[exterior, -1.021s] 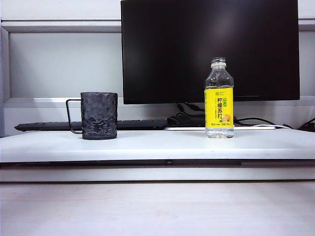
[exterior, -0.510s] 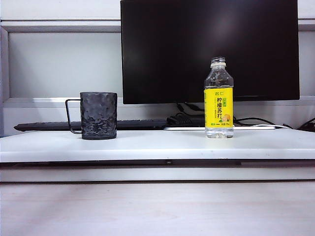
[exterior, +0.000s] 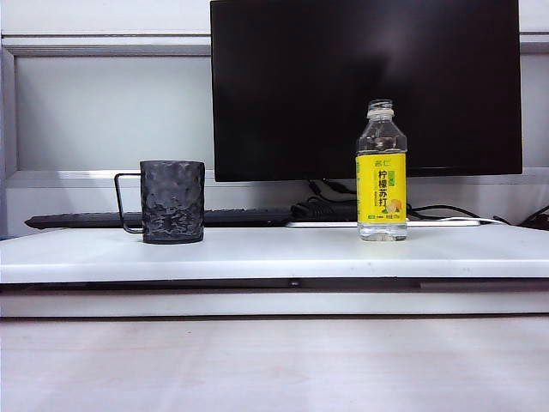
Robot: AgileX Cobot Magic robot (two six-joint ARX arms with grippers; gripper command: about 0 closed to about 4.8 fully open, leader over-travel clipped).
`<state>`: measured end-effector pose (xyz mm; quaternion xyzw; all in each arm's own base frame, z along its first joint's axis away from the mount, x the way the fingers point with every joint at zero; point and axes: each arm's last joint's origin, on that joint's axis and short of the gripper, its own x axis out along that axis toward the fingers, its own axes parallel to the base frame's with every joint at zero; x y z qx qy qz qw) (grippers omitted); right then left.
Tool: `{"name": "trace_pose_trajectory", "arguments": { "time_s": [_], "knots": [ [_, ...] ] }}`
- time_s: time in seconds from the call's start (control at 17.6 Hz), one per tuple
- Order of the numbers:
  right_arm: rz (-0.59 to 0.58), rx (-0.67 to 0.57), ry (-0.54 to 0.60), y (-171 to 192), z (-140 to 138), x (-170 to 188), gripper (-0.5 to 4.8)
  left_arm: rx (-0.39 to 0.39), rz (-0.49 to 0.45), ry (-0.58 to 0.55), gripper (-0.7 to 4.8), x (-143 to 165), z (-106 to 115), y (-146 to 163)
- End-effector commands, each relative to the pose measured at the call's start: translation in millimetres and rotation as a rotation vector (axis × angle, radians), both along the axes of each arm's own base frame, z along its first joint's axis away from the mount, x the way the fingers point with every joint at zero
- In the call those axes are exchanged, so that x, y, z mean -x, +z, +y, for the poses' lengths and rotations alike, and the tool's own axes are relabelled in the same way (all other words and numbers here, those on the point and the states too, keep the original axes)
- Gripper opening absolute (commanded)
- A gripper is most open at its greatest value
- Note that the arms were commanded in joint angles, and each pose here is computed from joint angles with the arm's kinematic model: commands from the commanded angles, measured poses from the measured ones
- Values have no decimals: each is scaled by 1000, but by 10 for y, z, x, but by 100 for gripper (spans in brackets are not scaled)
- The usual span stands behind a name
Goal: Carefully pick up the bottle and pour some water from the bottle into the cup.
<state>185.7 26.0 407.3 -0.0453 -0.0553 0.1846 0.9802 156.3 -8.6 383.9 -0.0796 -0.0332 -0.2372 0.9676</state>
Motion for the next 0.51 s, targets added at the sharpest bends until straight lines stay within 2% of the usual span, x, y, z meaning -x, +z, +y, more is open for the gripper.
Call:
{"name": "trace_pose_trajectory", "arguments": {
  "time_s": [0.06, 0.17, 0.28, 0.4, 0.45, 0.51],
  "knots": [
    [159, 17, 107, -231, 56, -257, 479, 14, 182, -133, 479, -369, -176, -255],
    [305, 21, 145, -464, 89, -475, 479, -4, 319, -243, 479, -666, -456, -522],
    [378, 27, 154, -626, 152, -645, 479, -57, 318, -330, 479, -865, -789, -703],
    [428, 36, 180, -796, 256, -830, 479, -105, 283, -382, 479, -985, -977, -824],
    [477, 44, 216, -944, 346, -948, 479, -108, 299, -411, 479, -1036, -1090, -913],
    [524, 56, 248, -1067, 461, -1013, 479, -111, 322, -395, 479, -1070, -1113, -968]
  ]
}}
